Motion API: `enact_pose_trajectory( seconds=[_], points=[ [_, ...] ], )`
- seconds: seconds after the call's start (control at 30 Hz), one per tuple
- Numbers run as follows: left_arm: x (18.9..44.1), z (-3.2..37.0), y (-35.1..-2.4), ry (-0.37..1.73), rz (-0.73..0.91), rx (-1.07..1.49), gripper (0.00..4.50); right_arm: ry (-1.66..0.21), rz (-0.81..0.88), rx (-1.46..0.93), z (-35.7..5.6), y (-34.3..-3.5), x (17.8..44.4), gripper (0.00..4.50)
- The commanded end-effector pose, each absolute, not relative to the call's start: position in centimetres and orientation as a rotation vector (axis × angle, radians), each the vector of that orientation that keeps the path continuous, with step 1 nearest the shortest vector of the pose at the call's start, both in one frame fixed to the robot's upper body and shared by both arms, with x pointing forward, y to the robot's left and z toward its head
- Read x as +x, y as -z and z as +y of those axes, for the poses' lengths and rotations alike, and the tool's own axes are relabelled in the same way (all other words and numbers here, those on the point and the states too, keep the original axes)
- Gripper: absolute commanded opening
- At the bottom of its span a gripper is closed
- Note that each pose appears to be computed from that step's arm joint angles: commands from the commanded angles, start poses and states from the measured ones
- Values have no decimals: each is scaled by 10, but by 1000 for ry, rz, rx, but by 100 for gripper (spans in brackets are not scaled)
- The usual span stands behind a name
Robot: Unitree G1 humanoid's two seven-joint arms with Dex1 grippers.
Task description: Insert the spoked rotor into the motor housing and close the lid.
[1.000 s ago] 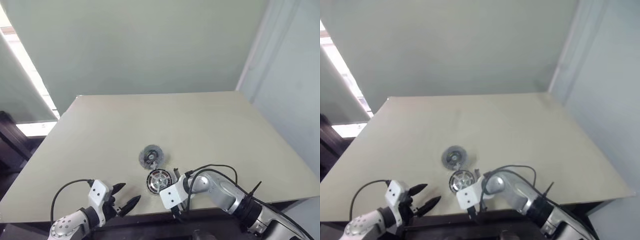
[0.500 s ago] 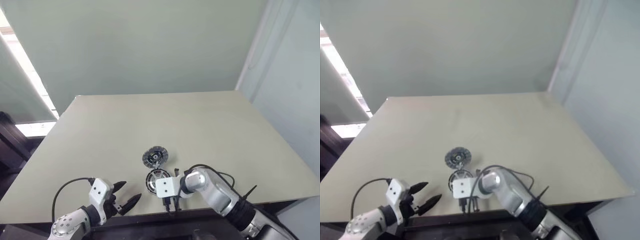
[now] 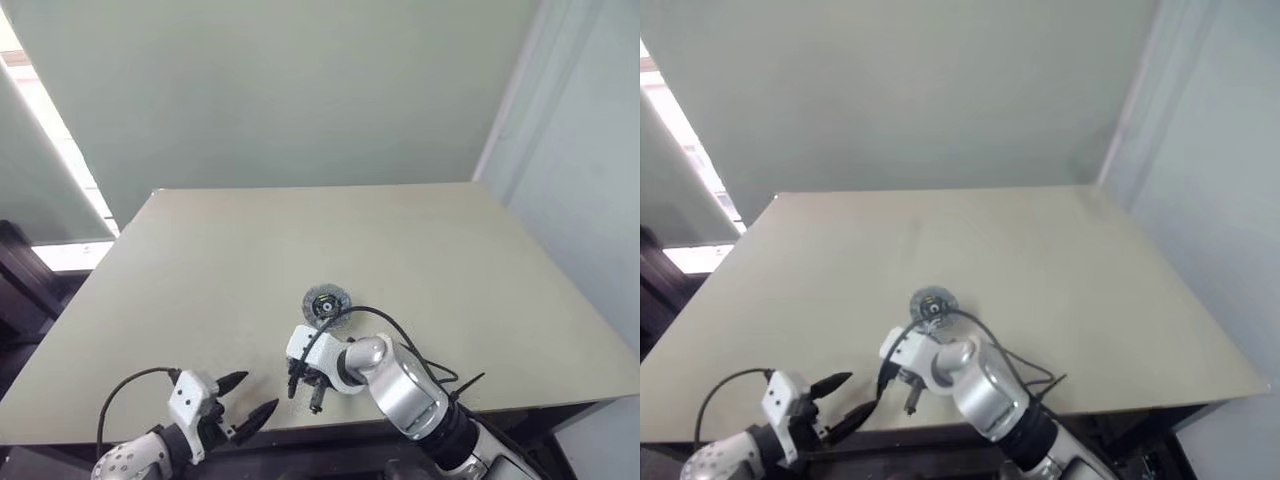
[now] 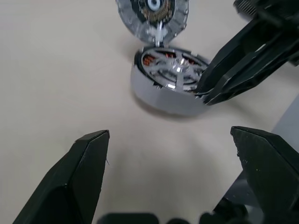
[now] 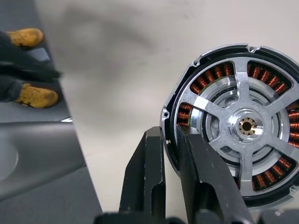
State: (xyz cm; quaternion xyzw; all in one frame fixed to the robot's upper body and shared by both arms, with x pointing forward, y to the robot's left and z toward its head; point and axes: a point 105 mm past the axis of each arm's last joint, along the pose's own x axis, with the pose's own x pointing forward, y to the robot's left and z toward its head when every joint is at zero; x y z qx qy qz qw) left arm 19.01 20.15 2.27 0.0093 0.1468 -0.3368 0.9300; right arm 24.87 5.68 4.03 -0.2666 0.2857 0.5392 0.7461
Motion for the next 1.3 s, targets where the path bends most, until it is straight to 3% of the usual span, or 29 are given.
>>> enact_pose_trajectory(
  seconds=[0.03,0.9,1.2,1.3],
  points=[
    [194,204,-33,679,244,32,450,-1153,599,-578,66,-54,253,10],
    [198,190,-27,720,244,47,450,-1165,775,-508,67,-43,247,10],
    [198,188,-27,726,246,50,450,-1195,710,-514,71,-51,252,312],
    [198,188,-27,728,245,52,450,-1193,681,-513,72,-55,254,432]
  ],
)
